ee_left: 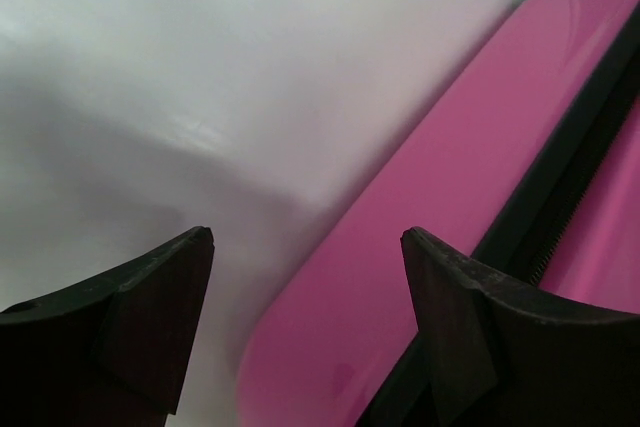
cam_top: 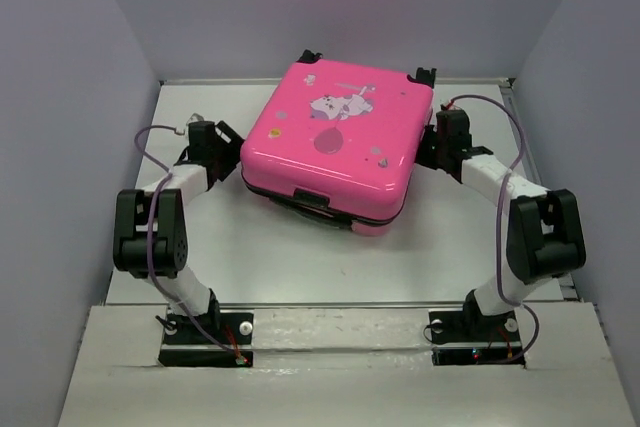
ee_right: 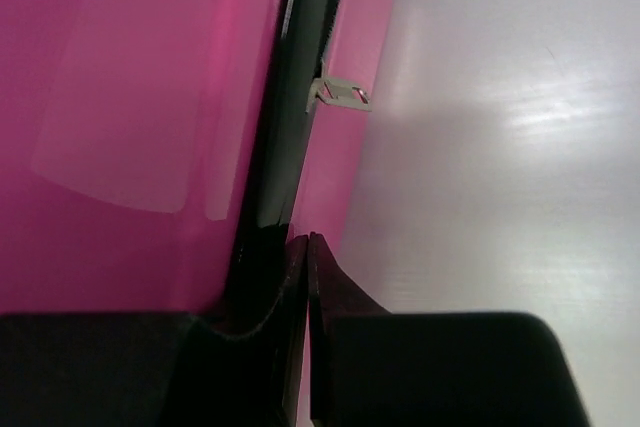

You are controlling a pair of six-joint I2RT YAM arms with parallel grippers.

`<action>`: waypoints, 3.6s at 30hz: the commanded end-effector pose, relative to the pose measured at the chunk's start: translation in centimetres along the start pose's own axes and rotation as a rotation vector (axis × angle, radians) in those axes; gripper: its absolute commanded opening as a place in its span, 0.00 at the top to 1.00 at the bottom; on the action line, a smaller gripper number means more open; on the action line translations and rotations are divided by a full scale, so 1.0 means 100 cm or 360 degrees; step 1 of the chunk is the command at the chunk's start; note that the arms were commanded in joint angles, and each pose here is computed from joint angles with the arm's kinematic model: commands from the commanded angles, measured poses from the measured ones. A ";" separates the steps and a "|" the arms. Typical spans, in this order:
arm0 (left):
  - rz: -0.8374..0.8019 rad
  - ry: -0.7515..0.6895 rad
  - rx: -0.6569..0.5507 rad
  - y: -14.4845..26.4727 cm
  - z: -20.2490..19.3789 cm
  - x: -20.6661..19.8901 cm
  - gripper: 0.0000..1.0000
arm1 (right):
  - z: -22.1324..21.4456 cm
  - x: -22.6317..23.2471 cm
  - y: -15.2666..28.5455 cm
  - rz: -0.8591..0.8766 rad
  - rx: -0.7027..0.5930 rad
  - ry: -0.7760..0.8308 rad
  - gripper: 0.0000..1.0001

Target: Pack the luggage

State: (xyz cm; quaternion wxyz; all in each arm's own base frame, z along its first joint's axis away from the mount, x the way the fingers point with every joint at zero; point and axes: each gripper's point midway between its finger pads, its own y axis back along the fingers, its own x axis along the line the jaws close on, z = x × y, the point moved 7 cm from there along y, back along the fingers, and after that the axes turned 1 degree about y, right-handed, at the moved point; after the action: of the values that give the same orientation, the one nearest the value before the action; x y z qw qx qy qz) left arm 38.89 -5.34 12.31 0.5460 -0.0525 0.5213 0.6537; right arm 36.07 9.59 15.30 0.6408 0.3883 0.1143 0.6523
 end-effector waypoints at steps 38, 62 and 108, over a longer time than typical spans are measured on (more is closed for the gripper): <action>-0.0710 -0.0381 -0.0510 0.203 0.026 -0.112 0.03 | 0.025 0.109 0.209 0.1142 -0.0293 0.0608 0.93; -0.0464 -0.0044 -0.0004 -0.031 0.127 -0.095 0.01 | -0.102 0.082 0.218 0.1442 -0.0015 0.0554 0.20; -0.0847 0.0123 -0.0404 0.076 0.138 -0.140 0.33 | -0.121 0.043 0.211 0.1033 0.0024 0.0453 0.65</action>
State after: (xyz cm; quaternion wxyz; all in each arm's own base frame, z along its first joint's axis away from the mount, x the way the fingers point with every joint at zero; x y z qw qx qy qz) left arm 48.46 -3.84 34.02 0.6914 -0.3032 0.4147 0.5079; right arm 13.03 15.78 21.95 0.3282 0.3211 0.0874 0.8840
